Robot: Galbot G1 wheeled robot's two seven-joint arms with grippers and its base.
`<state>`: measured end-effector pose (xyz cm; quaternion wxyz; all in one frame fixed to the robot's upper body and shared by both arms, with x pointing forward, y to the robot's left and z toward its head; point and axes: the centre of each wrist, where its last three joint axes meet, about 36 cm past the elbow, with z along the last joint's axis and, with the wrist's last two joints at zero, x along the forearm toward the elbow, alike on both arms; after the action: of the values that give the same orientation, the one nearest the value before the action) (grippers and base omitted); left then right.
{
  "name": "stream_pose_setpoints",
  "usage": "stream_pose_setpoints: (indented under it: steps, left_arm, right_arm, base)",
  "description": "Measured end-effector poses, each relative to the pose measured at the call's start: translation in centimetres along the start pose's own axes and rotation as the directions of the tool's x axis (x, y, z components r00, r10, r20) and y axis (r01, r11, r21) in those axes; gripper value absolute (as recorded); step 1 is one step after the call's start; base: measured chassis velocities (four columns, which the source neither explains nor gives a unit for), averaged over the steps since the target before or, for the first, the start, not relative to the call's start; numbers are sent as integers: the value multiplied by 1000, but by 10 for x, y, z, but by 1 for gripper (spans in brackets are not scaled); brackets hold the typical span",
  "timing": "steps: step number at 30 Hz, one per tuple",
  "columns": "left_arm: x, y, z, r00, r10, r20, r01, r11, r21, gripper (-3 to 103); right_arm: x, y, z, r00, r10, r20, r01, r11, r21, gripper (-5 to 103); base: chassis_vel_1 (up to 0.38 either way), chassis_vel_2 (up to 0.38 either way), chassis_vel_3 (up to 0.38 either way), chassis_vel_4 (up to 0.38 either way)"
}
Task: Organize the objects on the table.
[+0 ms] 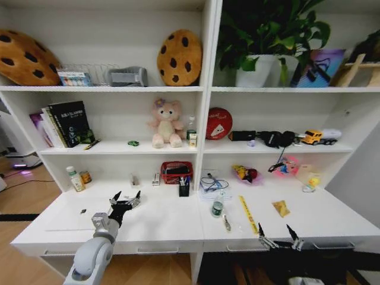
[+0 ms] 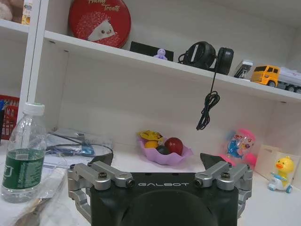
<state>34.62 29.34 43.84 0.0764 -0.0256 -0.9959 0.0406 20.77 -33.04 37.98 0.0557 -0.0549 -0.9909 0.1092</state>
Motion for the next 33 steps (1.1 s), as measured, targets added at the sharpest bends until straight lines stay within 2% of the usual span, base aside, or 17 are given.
stream_pose_setpoints:
  steps: [7,10,12,13,16,17,20,21,23,30,32,33]
  left_arm:
    - [0,0,0,1000,0,0,0,1000,0,100]
    - [0,0,0,1000,-1,0,1,1000,0,100]
    - [0,0,0,1000,-1,0,1,1000,0,100]
    - [0,0,0,1000,-1,0,1,1000,0,100]
    - [0,0,0,1000,-1,0,1,1000,0,100]
    - [0,0,0,1000,-1,0,1,1000,0,100]
    - [0,0,0,1000,-1,0,1,1000,0,100]
    - [0,0,0,1000,-1,0,1,1000,0,100]
    - [0,0,0,1000,0,0,0,1000,0,100]
    - [0,0,0,1000,-1,0,1,1000,0,100]
    - [0,0,0,1000,0,0,0,1000,0,100]
    - [0,0,0,1000,0,0,0,1000,0,100]
  right_arm:
    - [-35,5,0,999,-17,-43,17,1000,7,100]
    - [-46,4,-6,996,-61,-60,61,998,5,100]
    - [-57,9,-15,988,-134,-73,134,991,-7,100]
    - [-57,9,-15,988,-134,-73,134,991,-7,100]
    - [-58,16,-25,956,-277,-93,276,961,-29,100]
    - [-58,16,-25,956,-277,-93,276,961,-29,100]
    - [-65,19,-23,931,-344,-118,333,937,-106,100]
    - [-65,19,-23,931,-344,-118,333,937,-106,100]
    - [-74,17,-19,912,-391,-127,371,916,-153,100]
    - [-105,12,-9,892,-434,-128,412,896,-167,100]
    - [-115,13,-7,865,-487,-119,467,869,-162,100]
    - [-115,13,-7,865,-487,-119,467,869,-162,100]
  base:
    - [3,8,11,-30]
    - [53,61,-47,-39]
    - [29,11,-17,-15]
    - [0,0,0,0]
    - [0,0,0,0]
    - [0,0,0,0]
    - [0,0,0,0]
    - [0,0,0,0]
    - [0,0,0,0]
    - [0,0,0,0]
    - [0,0,0,0]
    - [0,0,0,0]
